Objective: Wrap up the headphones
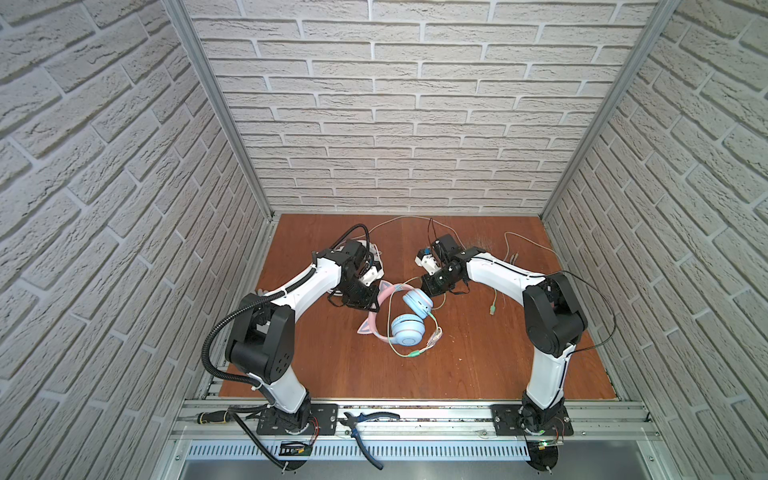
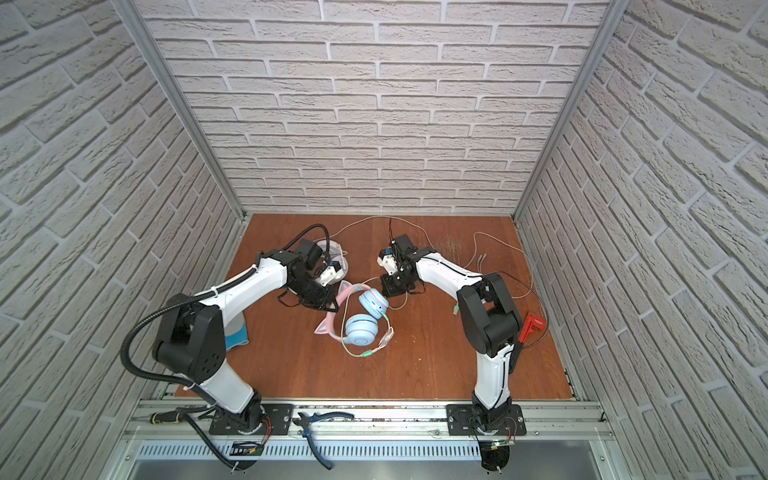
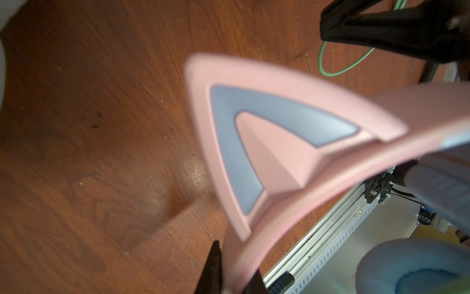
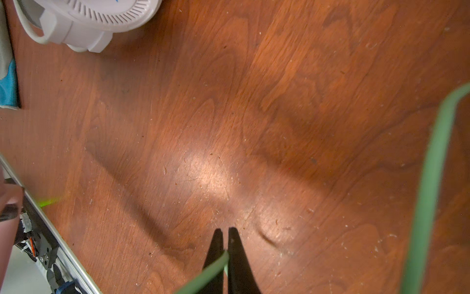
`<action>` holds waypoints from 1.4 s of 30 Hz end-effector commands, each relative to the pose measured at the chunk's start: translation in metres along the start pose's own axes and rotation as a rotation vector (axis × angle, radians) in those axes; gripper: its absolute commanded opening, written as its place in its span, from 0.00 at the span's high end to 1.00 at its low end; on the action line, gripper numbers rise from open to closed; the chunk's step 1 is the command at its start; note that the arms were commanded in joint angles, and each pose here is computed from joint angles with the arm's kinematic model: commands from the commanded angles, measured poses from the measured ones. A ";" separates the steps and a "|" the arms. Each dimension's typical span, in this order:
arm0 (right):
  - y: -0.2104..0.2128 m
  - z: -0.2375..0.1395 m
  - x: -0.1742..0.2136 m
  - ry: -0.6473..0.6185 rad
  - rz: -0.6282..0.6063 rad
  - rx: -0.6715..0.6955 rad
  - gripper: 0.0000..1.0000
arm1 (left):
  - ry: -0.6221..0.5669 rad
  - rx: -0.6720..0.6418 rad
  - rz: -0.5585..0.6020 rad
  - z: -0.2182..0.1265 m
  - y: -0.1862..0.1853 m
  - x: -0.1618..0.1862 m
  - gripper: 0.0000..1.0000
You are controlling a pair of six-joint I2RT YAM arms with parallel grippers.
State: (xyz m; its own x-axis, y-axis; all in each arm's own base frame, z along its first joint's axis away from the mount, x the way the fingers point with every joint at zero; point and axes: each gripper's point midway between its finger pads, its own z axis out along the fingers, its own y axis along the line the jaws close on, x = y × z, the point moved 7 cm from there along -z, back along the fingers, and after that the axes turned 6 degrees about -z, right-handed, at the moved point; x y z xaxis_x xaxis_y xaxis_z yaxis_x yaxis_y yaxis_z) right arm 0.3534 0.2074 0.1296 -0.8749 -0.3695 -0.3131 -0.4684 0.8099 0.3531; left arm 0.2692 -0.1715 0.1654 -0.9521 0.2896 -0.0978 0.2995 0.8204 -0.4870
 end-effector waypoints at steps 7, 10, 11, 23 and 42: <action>-0.004 0.014 0.018 0.002 0.042 -0.056 0.94 | -0.147 0.070 -0.027 -0.030 -0.002 -0.008 1.00; -0.005 0.019 0.025 0.006 0.045 -0.069 0.93 | -0.179 0.076 -0.046 -0.037 0.000 -0.011 1.00; -0.005 0.020 0.026 0.005 0.048 -0.074 0.93 | -0.188 0.082 -0.048 -0.038 0.000 -0.012 1.00; -0.008 0.036 0.040 0.018 0.067 -0.106 0.84 | -0.215 0.089 -0.072 -0.045 -0.001 -0.016 1.00; -0.003 0.036 0.063 0.051 0.034 -0.170 0.76 | -0.311 0.079 -0.182 -0.066 0.018 -0.037 1.00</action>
State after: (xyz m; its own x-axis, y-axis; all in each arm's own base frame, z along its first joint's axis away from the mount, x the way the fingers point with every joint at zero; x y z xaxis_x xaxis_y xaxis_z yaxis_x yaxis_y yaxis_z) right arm 0.3134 0.2027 0.0772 -0.8967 -0.3495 -0.2718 -0.4421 0.7389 0.5085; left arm 0.3017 -0.1303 0.1920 -0.9839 -0.0123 -0.1784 0.0861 0.8417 -0.5330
